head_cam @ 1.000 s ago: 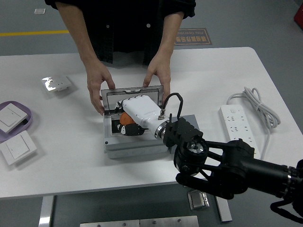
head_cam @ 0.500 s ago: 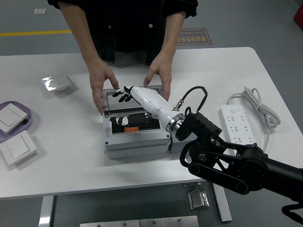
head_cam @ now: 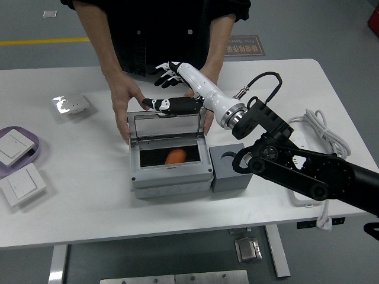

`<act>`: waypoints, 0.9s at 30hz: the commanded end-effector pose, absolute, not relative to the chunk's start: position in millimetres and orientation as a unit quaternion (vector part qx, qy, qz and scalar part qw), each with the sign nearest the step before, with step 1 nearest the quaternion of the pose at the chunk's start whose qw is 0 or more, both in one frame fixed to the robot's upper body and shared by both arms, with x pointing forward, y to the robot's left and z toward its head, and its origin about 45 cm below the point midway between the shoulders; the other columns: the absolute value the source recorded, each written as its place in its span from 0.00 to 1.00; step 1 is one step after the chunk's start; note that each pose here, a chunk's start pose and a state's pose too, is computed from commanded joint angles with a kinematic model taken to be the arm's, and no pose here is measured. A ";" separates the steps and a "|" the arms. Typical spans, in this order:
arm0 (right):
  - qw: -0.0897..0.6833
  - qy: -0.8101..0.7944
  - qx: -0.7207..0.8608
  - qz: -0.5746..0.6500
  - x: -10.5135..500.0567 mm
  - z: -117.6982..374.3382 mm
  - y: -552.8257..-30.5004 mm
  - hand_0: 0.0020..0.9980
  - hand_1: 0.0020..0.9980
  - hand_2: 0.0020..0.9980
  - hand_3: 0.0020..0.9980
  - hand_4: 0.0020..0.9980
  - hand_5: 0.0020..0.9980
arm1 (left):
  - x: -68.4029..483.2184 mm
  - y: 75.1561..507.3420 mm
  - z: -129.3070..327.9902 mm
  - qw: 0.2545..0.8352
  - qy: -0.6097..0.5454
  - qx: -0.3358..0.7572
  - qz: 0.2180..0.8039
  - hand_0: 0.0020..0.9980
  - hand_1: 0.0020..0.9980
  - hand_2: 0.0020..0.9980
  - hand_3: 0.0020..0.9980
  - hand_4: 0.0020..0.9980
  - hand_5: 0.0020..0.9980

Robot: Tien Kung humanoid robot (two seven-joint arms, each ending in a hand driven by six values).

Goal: Pick up the cylinder from the cube,place it in the box,flap close box

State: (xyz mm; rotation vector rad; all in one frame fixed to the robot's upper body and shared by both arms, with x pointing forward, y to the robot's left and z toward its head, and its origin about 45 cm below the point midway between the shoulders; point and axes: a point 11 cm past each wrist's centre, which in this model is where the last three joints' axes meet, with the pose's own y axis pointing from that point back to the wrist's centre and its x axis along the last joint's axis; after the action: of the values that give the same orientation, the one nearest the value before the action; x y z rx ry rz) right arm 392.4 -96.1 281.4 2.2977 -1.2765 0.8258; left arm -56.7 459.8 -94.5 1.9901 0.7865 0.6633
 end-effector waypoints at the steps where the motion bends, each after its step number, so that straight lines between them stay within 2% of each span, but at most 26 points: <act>1: 0.199 -0.455 0.817 0.293 396.1 277.3 -97.1 0.67 0.60 0.63 0.68 0.82 0.43 | -56.0 459.9 -94.5 0.436 0.316 0.800 0.267 0.63 0.63 0.56 0.62 0.67 0.34; 9: 0.236 -0.457 0.807 0.291 403.4 254.1 -110.2 0.67 0.60 0.63 0.67 0.80 0.42 | -55.3 459.5 -94.6 0.436 0.316 0.800 0.266 0.63 0.63 0.56 0.62 0.67 0.34; 19: 0.246 -0.427 0.821 0.289 377.0 235.0 -109.6 0.65 0.59 0.62 0.67 0.79 0.42 | -54.4 458.4 -95.2 0.436 0.315 0.799 0.267 0.63 0.63 0.56 0.62 0.67 0.34; 27: 0.236 -0.411 0.828 0.302 351.0 241.2 -110.9 0.64 0.58 0.62 0.66 0.79 0.42 | -55.9 458.7 -95.1 0.435 0.316 0.799 0.269 0.63 0.63 0.56 0.61 0.67 0.34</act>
State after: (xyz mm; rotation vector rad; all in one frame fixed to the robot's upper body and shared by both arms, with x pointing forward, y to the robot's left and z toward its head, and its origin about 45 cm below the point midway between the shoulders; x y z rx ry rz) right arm 351.0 -110.9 241.2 2.2701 -1.1264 0.8273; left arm -55.9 458.7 -95.1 1.9895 0.7860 0.6687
